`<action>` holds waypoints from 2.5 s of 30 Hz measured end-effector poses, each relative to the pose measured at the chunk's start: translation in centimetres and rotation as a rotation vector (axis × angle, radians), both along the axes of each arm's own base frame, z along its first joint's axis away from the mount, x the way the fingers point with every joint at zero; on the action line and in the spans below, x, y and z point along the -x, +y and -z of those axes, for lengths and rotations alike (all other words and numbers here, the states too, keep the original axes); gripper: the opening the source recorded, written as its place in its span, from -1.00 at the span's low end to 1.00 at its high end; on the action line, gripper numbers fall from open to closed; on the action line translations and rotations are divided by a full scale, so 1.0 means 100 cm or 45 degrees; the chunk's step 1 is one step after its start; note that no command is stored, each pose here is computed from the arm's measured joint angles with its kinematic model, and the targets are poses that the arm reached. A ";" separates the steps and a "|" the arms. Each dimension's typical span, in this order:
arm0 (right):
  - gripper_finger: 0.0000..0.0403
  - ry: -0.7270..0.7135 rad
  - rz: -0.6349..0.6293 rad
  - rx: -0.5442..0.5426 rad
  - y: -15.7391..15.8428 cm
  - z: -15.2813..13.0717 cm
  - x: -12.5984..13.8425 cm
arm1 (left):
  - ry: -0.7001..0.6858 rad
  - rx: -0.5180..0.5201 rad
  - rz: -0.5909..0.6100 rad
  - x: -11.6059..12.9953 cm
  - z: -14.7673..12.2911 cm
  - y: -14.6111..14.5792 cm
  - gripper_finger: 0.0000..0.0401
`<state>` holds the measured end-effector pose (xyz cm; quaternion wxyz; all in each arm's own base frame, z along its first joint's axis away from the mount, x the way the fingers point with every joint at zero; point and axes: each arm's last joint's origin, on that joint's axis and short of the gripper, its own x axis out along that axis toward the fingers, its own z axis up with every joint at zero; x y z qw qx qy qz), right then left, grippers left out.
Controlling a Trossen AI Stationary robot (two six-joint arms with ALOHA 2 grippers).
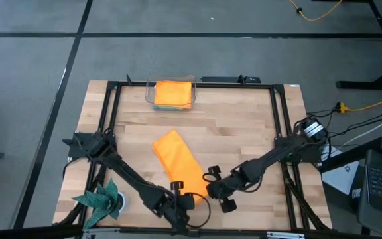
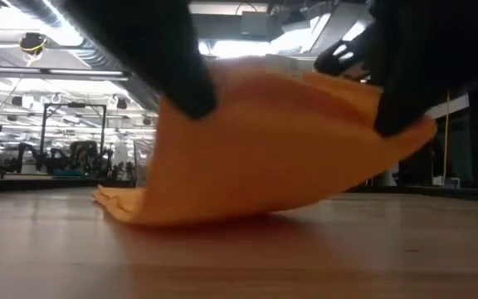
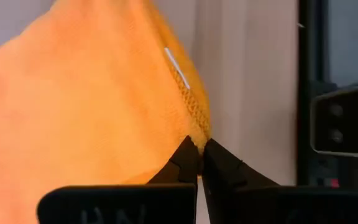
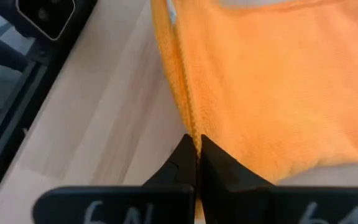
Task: Fold microfiber towels
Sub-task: Fold the orange microfiber cloth
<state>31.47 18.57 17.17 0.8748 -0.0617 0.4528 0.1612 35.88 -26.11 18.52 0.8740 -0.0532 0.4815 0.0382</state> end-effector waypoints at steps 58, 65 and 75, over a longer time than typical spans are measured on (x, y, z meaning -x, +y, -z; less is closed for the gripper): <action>-1.00 -0.293 0.134 0.056 -0.095 -0.034 -0.045 | 0.392 -0.255 -0.208 0.009 -0.057 0.066 -1.00; -1.00 -0.293 0.110 0.067 -0.105 -0.020 -0.055 | 0.434 -0.274 -0.252 0.005 -0.057 0.081 -1.00; -1.00 -0.308 0.148 0.080 -0.120 -0.013 -0.063 | 0.489 -0.258 -0.315 0.004 -0.057 0.091 -1.00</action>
